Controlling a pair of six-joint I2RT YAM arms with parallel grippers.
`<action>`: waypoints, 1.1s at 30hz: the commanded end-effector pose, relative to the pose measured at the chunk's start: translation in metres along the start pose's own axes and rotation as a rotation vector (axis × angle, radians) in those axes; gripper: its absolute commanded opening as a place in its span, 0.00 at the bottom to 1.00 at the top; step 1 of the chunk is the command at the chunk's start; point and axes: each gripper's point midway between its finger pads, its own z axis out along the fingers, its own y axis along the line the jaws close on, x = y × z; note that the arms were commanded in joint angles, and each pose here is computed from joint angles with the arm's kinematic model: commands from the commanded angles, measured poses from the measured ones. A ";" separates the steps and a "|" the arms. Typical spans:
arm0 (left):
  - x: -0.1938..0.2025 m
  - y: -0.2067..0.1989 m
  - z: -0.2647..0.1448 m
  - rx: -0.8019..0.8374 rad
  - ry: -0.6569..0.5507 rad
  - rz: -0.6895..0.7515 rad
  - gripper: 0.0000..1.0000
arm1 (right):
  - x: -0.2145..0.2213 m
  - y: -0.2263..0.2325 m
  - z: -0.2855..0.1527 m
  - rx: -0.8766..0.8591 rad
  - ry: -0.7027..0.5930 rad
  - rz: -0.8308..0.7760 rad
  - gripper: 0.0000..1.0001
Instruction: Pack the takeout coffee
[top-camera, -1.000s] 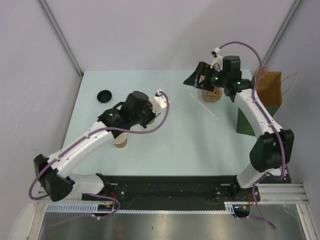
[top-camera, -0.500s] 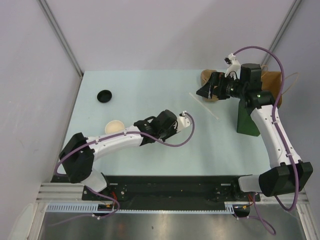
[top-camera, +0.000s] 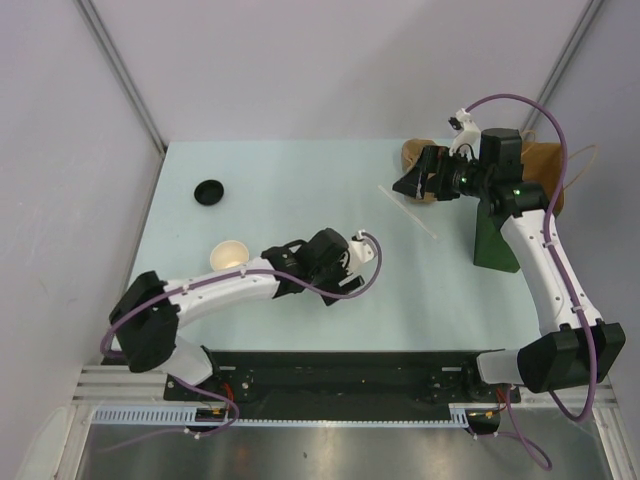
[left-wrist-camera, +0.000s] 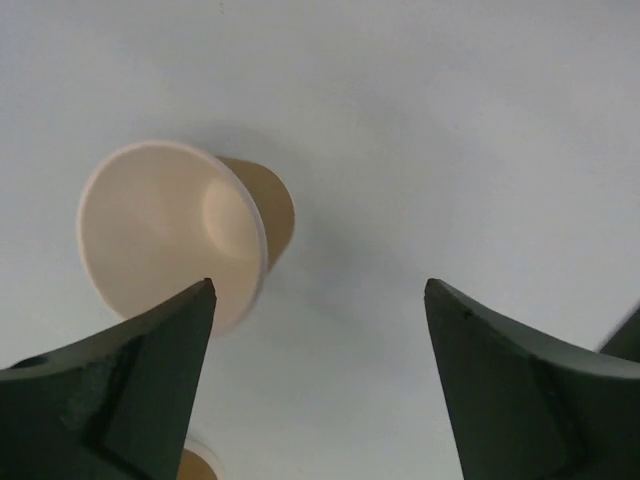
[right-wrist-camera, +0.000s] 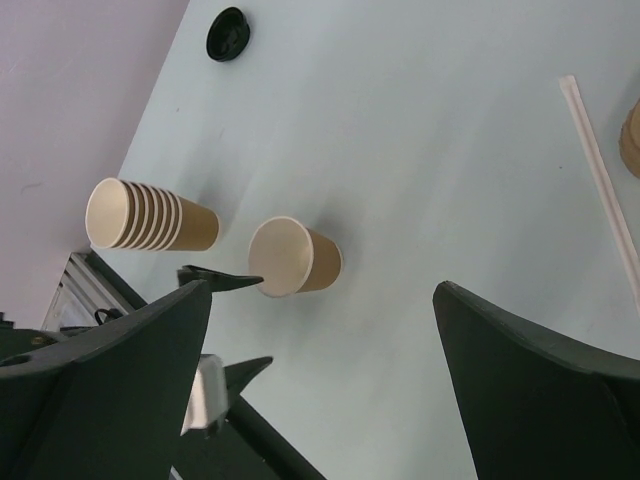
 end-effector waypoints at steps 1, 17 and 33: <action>-0.041 0.000 -0.065 0.070 -0.136 -0.025 0.95 | -0.005 0.005 -0.005 -0.018 -0.019 -0.025 1.00; 0.073 0.201 -0.214 -0.255 -0.056 -0.591 0.96 | 0.002 0.005 -0.003 -0.029 0.003 -0.015 1.00; 0.167 0.173 -0.164 -0.201 0.086 -0.748 0.76 | 0.005 0.000 0.001 -0.019 0.013 -0.006 1.00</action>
